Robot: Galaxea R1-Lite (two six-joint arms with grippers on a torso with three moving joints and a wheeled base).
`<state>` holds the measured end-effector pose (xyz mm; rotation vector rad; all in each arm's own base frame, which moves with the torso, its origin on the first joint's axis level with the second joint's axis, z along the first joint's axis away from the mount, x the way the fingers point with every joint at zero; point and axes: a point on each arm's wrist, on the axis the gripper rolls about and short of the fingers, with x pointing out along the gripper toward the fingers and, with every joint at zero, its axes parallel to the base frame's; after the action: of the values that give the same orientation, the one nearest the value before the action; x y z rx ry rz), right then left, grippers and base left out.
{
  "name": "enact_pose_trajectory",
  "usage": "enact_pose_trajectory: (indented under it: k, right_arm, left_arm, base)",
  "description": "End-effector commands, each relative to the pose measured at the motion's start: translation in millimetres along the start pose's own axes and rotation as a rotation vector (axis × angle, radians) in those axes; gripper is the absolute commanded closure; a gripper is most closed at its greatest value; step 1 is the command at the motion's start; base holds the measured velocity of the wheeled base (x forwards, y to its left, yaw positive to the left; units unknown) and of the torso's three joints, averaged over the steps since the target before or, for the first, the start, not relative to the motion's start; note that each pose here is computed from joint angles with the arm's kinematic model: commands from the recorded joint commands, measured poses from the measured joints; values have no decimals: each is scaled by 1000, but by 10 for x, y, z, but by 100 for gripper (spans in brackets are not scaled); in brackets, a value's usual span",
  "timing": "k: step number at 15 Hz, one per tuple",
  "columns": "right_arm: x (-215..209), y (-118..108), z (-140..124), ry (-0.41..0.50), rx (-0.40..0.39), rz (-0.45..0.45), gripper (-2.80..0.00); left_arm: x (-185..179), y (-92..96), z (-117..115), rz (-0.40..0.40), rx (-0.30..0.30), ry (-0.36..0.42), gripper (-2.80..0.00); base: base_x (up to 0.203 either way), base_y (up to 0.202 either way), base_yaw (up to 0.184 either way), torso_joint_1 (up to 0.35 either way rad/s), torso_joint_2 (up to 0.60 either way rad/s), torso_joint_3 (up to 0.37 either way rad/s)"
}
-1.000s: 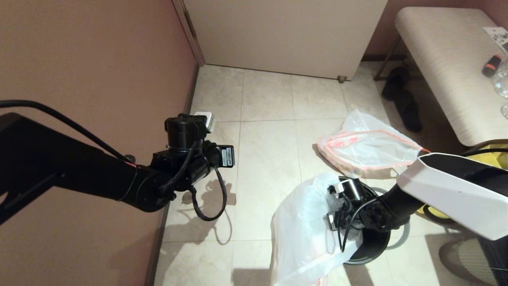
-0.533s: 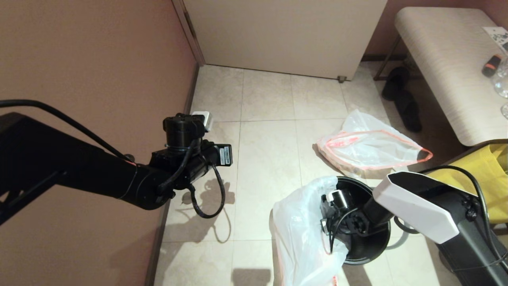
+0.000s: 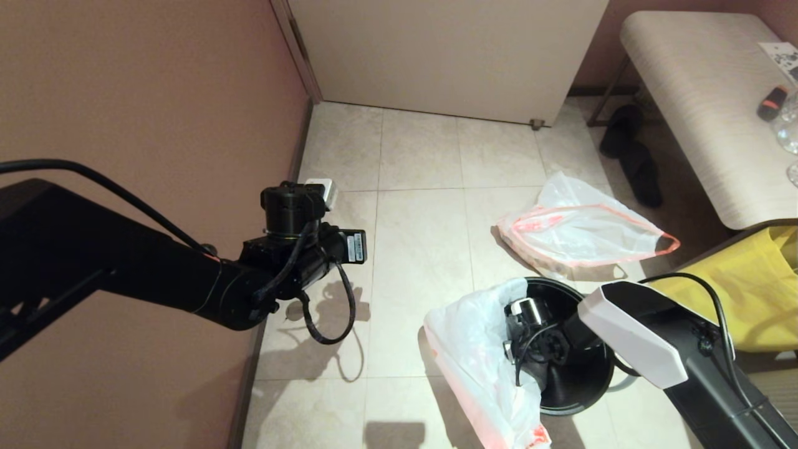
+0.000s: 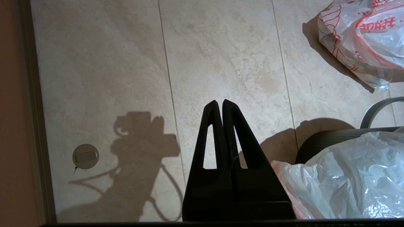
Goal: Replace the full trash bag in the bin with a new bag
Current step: Put the new garbage bag on the trash can
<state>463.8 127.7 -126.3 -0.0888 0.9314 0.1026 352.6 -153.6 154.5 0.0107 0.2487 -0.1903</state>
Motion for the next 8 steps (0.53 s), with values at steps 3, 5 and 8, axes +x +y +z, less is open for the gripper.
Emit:
enact_pose_trajectory:
  k: [3, 5, 8]
  right_arm:
    - [-136, -28, 66, 5, 8, -4, 0]
    - [-273, -40, 104, 2, 9, -3, -280]
    - [-502, -61, 88, 24, 10, 0, -280]
  left_arm:
    - [-7, -16, -2, -3, 0, -2, 0]
    - [-18, -23, 11, -5, -1, -6, 0]
    - [-48, -15, 53, -5, -4, -18, 0]
  base:
    - [0, 0, 0, 0, 0, 0]
    - [0, 0, 0, 0, 0, 0]
    - [0, 0, 0, 0, 0, 0]
